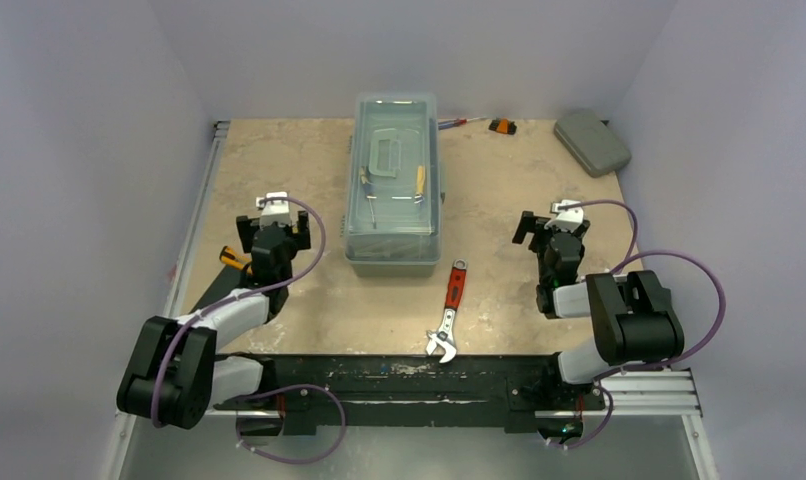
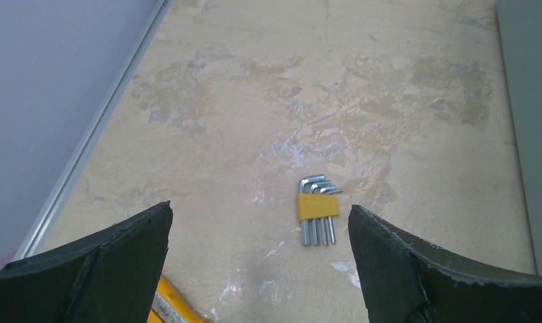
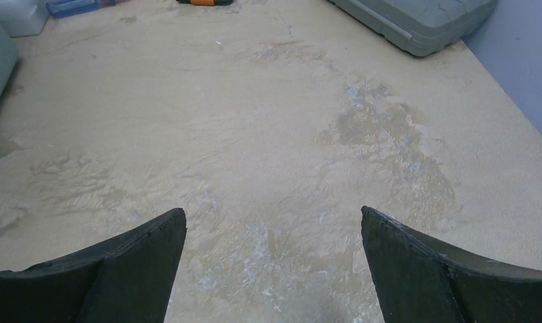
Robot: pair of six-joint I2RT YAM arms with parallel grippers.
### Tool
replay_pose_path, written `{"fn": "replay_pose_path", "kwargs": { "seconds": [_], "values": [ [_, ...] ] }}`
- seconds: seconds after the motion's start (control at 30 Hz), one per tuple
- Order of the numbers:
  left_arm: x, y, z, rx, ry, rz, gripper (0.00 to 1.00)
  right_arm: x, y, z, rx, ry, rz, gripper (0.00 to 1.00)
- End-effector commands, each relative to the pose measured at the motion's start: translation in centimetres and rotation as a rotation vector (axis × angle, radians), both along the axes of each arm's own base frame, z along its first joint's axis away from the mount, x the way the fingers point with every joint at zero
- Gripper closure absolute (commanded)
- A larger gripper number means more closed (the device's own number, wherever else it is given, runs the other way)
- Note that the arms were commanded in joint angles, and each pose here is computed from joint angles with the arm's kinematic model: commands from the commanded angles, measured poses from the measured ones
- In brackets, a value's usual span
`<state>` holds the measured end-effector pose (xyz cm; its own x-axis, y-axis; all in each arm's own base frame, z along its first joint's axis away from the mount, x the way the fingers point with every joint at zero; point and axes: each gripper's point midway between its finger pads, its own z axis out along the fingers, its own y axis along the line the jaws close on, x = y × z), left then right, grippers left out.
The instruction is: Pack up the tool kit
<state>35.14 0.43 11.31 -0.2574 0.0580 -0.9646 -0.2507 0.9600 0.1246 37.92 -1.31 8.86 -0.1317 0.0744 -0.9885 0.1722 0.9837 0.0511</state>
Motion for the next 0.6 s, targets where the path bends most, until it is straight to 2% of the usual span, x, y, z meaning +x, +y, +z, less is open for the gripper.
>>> {"fn": "replay_pose_path", "kwargs": {
  "seconds": [0.0, 0.1, 0.17, 0.23, 0.27, 0.3, 0.47, 0.57],
  "values": [
    [1.2, -1.0, 2.9, 0.069, -0.129, -0.103, 0.0, 0.8, -0.3, 1.7, -0.02, -0.048, -0.016, 0.01],
    [1.0, -0.8, 2.7, 0.071, -0.264, -0.144, 0.01, 0.8, -0.3, 1.7, -0.02, -0.051, -0.016, 0.01],
    [1.0, -0.4, 1.6, 0.041, -0.255, -0.15, 0.0, 0.9, -0.3, 1.8, -0.02, -0.055, -0.015, 0.01],
    [1.1, -2.2, 0.9, 0.046, -0.205, -0.285, 0.09, 0.9, -0.3, 1.8, -0.02, -0.055, -0.016, 0.01],
    [1.0, -2.3, 0.9, 0.041, -0.195, -0.301, 0.02, 0.9, -0.3, 1.8, -0.02, -0.054, -0.017, 0.01],
    [1.1, -2.3, 0.8, 0.043, -0.199, -0.302, 0.0, 0.8, -0.3, 1.7, -0.02, -0.051, -0.017, 0.01],
    [1.5, -1.9, 1.1, 0.036, -0.205, -0.27, 0.0, 0.9, -0.4, 1.6, -0.021, -0.047, -0.019, 0.01],
    [2.1, 0.5, 0.9, -0.001, -0.168, -0.108, 0.0, 0.8, -0.4, 1.6, -0.021, -0.046, -0.019, 0.01]
  ]
}}
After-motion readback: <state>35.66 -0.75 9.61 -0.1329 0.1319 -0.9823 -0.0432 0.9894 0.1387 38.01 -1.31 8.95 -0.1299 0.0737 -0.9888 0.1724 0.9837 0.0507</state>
